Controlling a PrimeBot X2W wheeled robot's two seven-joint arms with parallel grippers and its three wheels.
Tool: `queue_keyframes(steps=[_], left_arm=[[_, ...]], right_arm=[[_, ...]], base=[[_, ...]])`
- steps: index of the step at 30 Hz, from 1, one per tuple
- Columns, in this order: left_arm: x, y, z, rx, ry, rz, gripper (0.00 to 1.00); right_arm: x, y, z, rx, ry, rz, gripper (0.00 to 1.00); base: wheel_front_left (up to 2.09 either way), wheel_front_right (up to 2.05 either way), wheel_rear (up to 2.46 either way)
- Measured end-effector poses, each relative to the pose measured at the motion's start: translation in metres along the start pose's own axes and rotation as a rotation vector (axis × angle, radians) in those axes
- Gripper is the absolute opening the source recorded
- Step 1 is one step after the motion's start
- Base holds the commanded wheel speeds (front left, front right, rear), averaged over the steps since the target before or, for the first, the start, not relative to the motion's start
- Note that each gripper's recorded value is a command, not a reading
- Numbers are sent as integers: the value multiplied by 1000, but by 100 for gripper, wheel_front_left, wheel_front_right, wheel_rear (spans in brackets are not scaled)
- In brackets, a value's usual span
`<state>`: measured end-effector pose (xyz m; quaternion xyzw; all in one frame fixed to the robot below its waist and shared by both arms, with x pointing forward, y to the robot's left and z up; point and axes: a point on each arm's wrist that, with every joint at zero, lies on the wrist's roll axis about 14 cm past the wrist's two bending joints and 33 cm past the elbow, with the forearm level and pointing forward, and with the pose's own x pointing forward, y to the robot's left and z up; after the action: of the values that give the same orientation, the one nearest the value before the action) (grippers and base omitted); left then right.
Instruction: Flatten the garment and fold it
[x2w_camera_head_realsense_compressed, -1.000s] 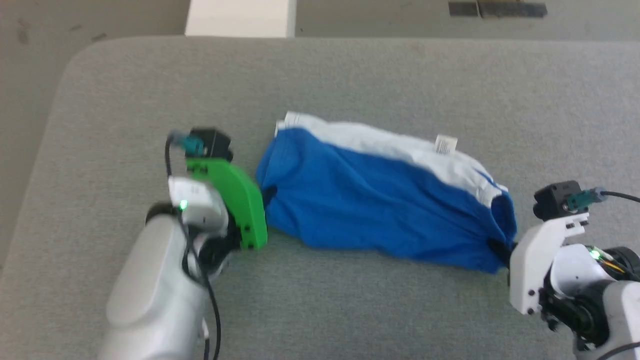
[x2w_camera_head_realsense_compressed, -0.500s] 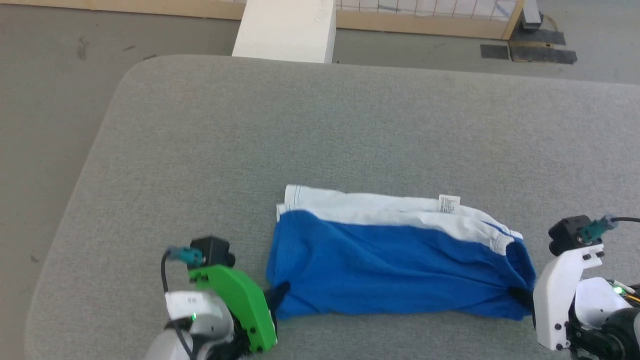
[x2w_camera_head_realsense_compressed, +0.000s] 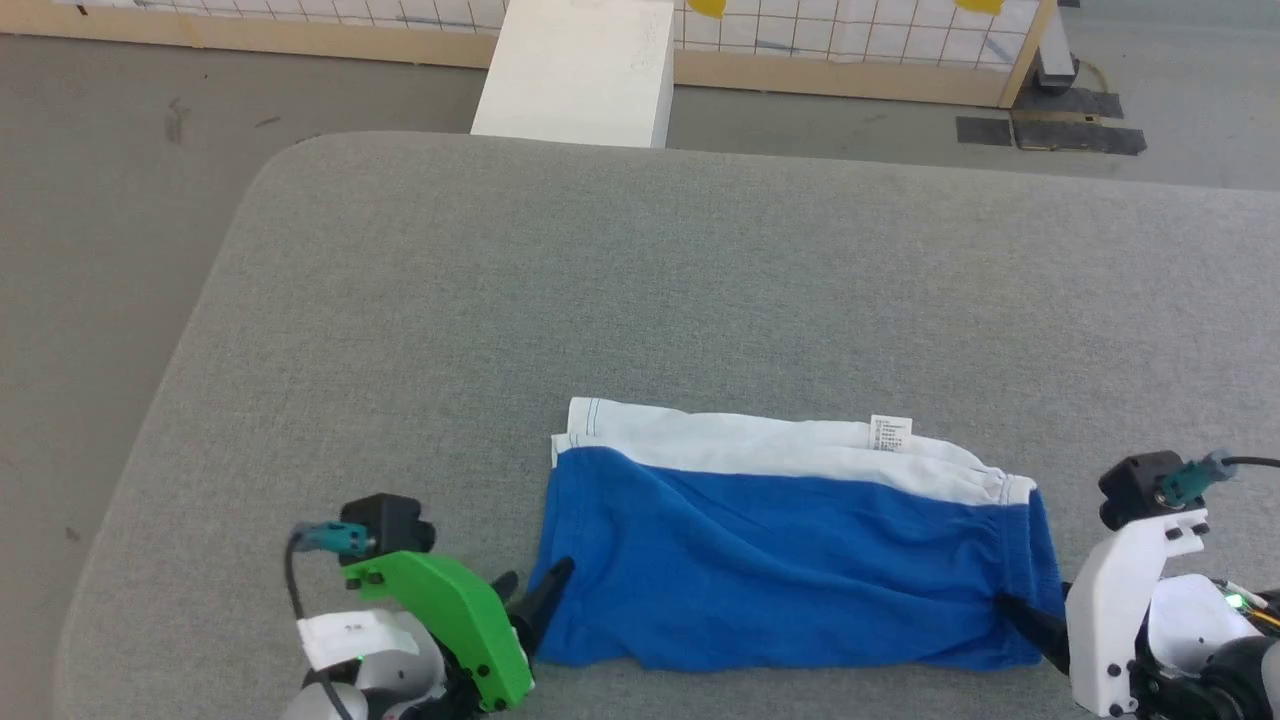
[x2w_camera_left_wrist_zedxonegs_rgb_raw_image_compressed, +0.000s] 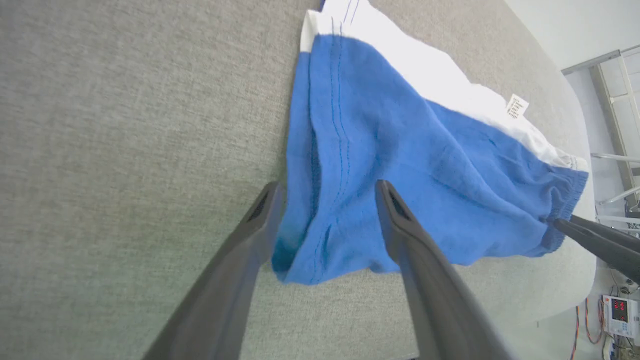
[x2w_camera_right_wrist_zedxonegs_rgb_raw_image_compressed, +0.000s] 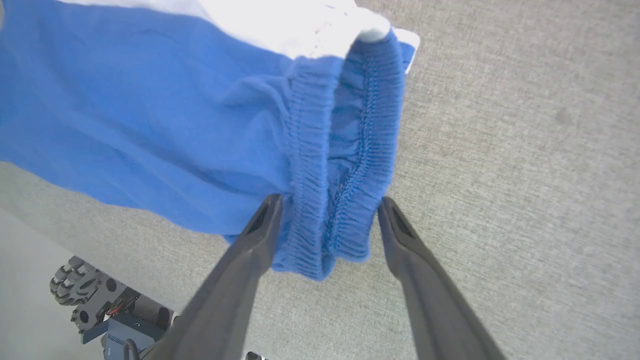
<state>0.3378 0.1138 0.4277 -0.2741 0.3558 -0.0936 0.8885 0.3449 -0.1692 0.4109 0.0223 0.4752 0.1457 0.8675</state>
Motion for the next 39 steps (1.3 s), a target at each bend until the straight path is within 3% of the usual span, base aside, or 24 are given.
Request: queue_keyframes(steps=[7,12,19,28,39], left_arm=[[-13,12,45,41,-223,33,100],[-35,21,96,211,-514,82,100],[-65,9,147,401,-908,84,100],[-67,2,155,490,-983,111,100],[-65,6,154,478,-992,127,100]], right_arm=[[-12,-13,9,38,-81,-34,100],[-15,-17,20,48,-143,-47,100],[-4,-20,20,53,-150,-48,100],[24,-26,11,52,-84,-51,100],[52,2,11,1,-30,46,100]], base=[[0,0,0],[0,0,0],[0,0,0],[0,0,0],[0,0,0]])
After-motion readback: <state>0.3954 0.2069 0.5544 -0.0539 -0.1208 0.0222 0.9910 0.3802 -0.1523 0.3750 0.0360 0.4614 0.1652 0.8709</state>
